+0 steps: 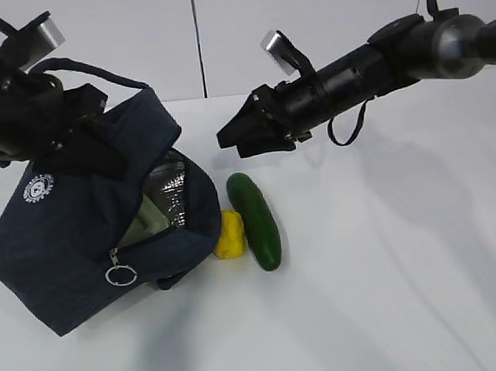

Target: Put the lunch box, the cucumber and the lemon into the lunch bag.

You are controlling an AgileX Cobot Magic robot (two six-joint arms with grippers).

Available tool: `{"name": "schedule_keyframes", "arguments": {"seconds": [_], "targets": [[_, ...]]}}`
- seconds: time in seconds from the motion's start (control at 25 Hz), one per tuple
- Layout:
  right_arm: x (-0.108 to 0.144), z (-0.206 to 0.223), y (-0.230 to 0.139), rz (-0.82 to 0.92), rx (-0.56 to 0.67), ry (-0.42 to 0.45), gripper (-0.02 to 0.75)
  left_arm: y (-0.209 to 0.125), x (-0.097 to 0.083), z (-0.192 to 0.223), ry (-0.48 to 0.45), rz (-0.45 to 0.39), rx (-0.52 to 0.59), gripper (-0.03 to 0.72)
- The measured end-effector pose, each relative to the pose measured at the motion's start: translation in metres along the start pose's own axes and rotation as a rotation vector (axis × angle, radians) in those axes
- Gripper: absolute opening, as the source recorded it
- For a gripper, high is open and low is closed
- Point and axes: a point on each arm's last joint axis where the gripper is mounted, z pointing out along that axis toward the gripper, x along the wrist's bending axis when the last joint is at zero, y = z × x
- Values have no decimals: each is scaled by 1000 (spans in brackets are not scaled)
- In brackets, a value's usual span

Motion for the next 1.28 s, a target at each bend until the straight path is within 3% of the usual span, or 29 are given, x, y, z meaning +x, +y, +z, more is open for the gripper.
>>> {"name": "schedule_keyframes", "arguments": {"seconds": [0.28, 0.6, 0.92, 1.28], "targets": [[10, -16, -1, -32, 175, -215, 445, 0, 0, 0, 0, 0, 0, -8], [17, 16, -8, -73, 272, -429, 445, 0, 0, 0, -1, 0, 3, -8], [25, 33, -6, -107, 244, -490, 445, -1, 0, 0, -3, 0, 10, -8], [3, 46, -17, -55, 268, -503, 445, -1, 0, 0, -4, 0, 11, -8]]}}
